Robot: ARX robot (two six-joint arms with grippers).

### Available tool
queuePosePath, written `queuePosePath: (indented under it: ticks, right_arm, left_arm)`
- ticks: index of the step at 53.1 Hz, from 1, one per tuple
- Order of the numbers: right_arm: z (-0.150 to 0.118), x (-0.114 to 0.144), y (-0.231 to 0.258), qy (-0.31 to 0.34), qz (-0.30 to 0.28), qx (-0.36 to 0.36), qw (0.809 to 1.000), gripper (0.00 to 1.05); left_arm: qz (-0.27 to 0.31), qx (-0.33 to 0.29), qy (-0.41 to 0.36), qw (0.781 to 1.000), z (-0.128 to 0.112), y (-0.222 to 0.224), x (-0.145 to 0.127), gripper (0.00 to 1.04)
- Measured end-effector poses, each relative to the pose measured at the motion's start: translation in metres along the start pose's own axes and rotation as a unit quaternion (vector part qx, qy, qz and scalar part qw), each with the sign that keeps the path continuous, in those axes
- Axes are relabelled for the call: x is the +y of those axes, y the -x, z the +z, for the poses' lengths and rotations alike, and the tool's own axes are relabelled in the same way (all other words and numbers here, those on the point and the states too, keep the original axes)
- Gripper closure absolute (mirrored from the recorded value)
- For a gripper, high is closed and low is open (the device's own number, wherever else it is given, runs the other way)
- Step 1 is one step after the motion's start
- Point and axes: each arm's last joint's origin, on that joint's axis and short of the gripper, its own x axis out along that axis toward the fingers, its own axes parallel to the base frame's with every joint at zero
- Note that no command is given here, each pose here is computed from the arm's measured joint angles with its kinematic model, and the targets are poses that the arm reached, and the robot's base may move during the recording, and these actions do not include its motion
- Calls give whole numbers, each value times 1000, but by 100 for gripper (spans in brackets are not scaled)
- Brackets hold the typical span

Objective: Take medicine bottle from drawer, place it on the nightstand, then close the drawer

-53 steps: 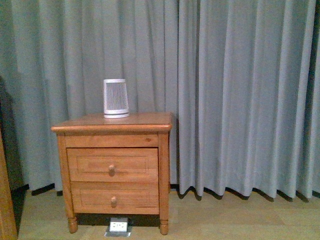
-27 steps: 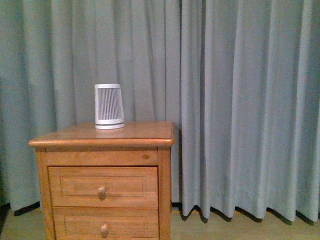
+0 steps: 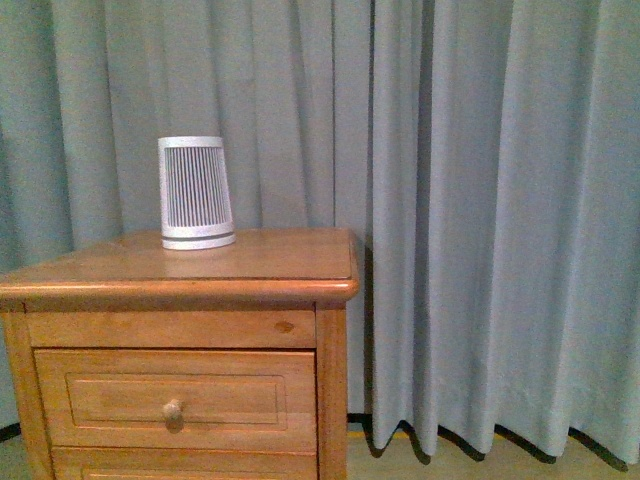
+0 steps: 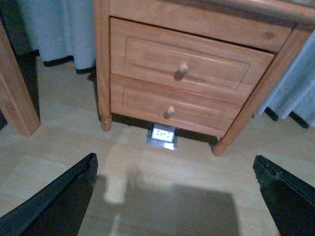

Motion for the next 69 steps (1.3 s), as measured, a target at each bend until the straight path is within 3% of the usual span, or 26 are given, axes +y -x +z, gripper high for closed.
queuePosePath:
  ticks: [11,17,26,37,51,69]
  right_arm:
    - [0,0,0,0,0,0,1000,7]
    - [0,0,0,0,0,0,1000,7]
    - [0,0,0,0,0,0,1000,7]
    - [0,0,0,0,0,0,1000,7]
    - [0,0,0,0,0,0,1000,7]
    - [0,0,0,0,0,0,1000,7]
  left_arm:
    - [14,-46,-17,999,37,-78,4,7]
    - [11,-40,-43,998,43,-132,-2,7]
    - [6,-11,-71,997,31,-213,-18,7]
    - [-20,-22,-73,997,16,-284,-37,7]
    - [-60,-15,-74,995,-26,-338,-48,7]
    - [-54,-17,-79,995,-46,-376,-41,7]
